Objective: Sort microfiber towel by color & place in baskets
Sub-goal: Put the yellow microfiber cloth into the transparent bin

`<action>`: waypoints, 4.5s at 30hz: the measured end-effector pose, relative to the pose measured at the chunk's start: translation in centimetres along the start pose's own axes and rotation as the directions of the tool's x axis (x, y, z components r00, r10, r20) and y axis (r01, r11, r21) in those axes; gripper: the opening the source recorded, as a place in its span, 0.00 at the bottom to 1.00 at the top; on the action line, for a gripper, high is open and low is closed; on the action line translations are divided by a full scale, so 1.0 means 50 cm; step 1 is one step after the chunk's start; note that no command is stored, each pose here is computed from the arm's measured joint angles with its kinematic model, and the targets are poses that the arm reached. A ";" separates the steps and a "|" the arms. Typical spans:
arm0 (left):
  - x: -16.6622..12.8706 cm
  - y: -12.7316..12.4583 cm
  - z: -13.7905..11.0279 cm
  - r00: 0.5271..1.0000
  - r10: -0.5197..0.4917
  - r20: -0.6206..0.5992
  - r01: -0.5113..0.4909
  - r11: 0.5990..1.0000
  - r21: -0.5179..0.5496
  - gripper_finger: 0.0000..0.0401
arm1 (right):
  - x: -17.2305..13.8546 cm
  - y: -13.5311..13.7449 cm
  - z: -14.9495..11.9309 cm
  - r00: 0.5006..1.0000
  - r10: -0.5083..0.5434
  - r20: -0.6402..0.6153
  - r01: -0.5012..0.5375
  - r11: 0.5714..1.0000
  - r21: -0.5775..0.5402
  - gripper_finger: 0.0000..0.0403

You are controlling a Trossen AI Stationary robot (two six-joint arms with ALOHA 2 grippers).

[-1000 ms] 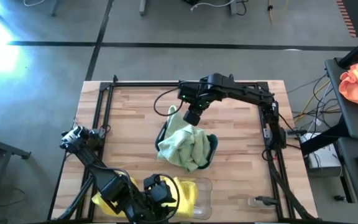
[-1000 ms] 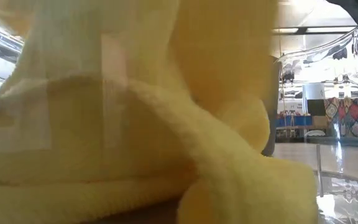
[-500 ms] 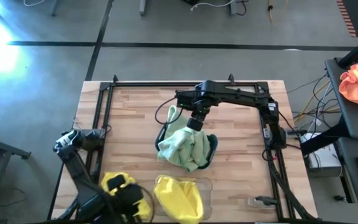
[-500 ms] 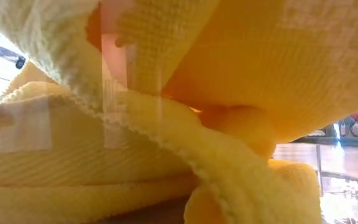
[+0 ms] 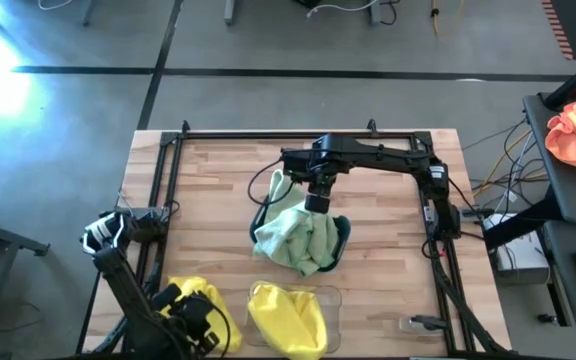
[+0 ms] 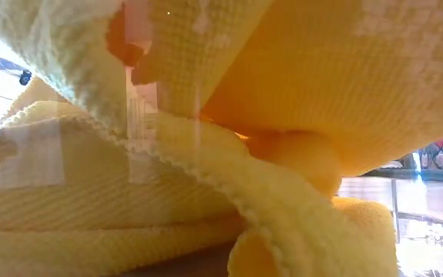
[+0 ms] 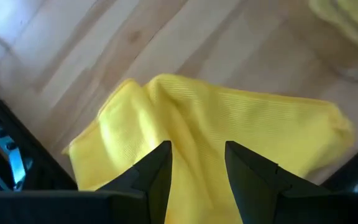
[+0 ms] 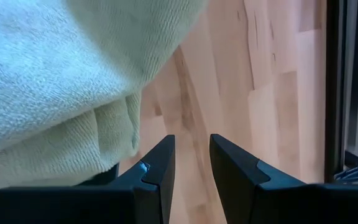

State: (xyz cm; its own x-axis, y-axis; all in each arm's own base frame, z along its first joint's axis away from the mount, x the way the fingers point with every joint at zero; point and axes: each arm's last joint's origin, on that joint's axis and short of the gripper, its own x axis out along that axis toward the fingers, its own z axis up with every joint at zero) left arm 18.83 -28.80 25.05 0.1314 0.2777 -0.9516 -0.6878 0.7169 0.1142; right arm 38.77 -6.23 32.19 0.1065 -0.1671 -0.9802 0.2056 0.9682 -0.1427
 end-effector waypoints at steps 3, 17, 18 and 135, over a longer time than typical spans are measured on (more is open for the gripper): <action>0.023 0.006 -0.005 1.000 -0.003 -0.013 0.002 1.000 -0.019 0.33 | -0.004 0.000 0.001 1.000 0.001 0.015 -0.001 1.000 -0.001 0.23; 0.078 0.111 -0.003 0.999 -0.028 -0.029 0.032 0.983 0.182 0.33 | -0.069 0.018 -0.026 0.994 0.041 0.103 -0.054 0.991 0.121 0.23; 0.080 0.122 -0.003 0.997 -0.074 -0.021 0.076 0.981 0.177 0.33 | -0.077 0.020 -0.029 0.993 0.043 0.113 -0.059 0.989 0.139 0.23; -0.153 -0.152 0.269 0.838 -0.404 0.367 0.211 0.859 0.466 0.04 | -0.146 0.147 -0.087 0.985 0.019 0.174 -0.022 1.000 0.016 0.23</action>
State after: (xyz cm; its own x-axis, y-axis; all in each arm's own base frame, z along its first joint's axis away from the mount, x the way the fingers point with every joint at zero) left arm 32.65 -27.77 35.30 0.6503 0.1776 -0.7387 -0.2308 0.9725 0.0307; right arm 35.28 2.93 37.69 0.2776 -0.1787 -0.9439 0.2186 0.9685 -0.1191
